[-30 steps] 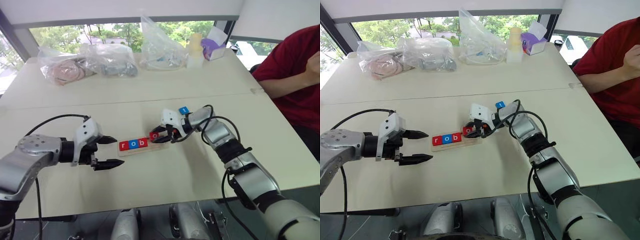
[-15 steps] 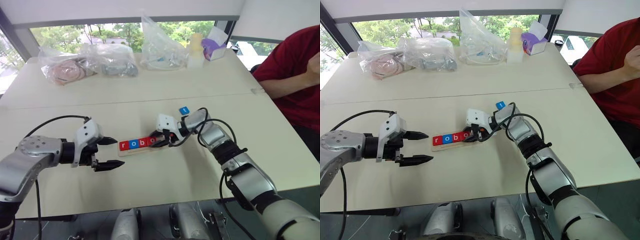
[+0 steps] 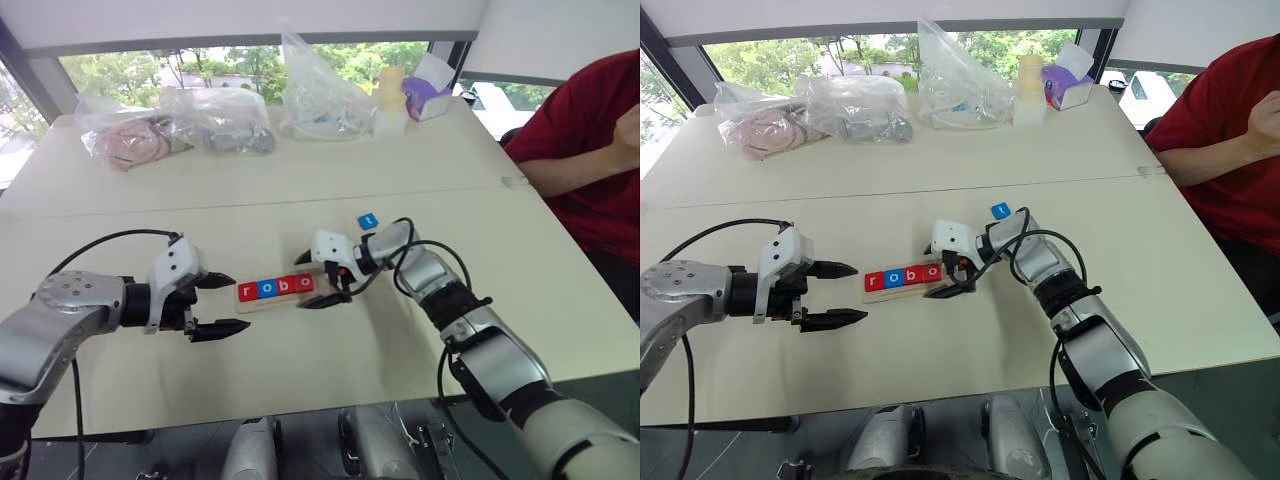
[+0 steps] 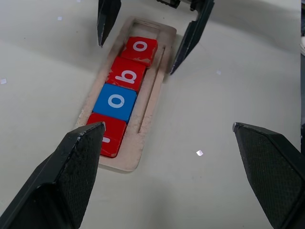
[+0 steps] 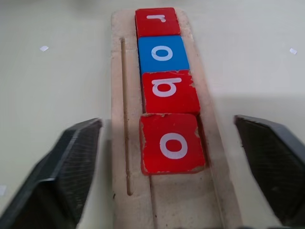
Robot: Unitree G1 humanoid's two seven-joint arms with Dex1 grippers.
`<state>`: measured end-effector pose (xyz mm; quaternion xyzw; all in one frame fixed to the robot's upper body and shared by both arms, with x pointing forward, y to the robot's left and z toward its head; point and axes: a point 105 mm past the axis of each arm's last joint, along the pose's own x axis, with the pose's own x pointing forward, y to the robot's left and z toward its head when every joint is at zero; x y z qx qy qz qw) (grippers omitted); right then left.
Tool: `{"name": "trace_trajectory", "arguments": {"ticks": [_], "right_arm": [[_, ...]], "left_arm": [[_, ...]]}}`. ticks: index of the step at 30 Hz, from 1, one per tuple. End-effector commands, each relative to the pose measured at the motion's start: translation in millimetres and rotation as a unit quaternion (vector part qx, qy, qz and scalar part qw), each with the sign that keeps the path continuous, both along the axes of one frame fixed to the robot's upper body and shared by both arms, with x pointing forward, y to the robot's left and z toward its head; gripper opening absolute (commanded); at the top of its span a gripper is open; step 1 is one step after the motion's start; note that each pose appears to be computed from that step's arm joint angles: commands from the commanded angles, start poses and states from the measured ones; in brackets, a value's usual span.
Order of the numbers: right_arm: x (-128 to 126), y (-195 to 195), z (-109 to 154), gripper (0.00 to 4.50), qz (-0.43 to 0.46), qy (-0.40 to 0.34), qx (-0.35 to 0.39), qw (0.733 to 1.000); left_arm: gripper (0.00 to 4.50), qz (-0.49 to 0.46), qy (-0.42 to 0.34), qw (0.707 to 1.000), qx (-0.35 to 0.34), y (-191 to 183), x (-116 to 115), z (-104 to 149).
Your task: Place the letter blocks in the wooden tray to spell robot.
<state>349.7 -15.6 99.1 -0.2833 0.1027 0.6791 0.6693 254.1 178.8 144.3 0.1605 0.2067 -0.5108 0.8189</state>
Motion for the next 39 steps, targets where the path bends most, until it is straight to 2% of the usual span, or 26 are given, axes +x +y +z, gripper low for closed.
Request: {"name": "trace_trajectory", "arguments": {"ticks": [1,14,20,24,28,32,34,35,37,39], "right_arm": [[7,2,23,4.48,-0.001,-0.03,0.026,0.999],[21,-8,14,4.48,-0.018,-0.08,-0.009,0.997],[21,-5,24,4.48,-0.016,-0.082,0.012,0.996],[10,-15,24,4.48,0.013,-0.08,0.0,0.997],[0,-38,40,4.48,0.003,-0.083,0.016,0.996],[12,-59,75,4.48,-0.126,-0.073,0.109,0.983],[27,-75,88,4.48,-0.222,-0.064,0.159,0.96],[38,-87,93,4.48,-0.287,-0.054,0.19,0.937],[53,-108,88,4.48,-0.387,-0.037,0.212,0.896],[57,-118,71,4.48,-0.439,-0.022,0.19,0.878]], "left_arm": [[4.5,-0.01,-0.017,1.0,0.0,-6,0,6],[4.5,-0.014,-0.017,1.0,0.002,-10,3,3],[4.5,-0.012,-0.017,1.0,0.0,-11,3,3],[4.5,-0.013,-0.017,1.0,0.0,-12,2,3],[4.5,-0.017,-0.027,0.999,-0.011,-14,3,10],[4.5,-0.013,-0.055,0.996,-0.062,-24,12,29],[4.5,-0.009,-0.074,0.994,-0.085,-30,19,38],[4.5,-0.013,-0.081,0.992,-0.092,-35,21,41],[4.5,-0.02,-0.091,0.991,-0.098,-42,26,44],[4.5,-0.021,-0.1,0.989,-0.103,-47,33,47]]}}
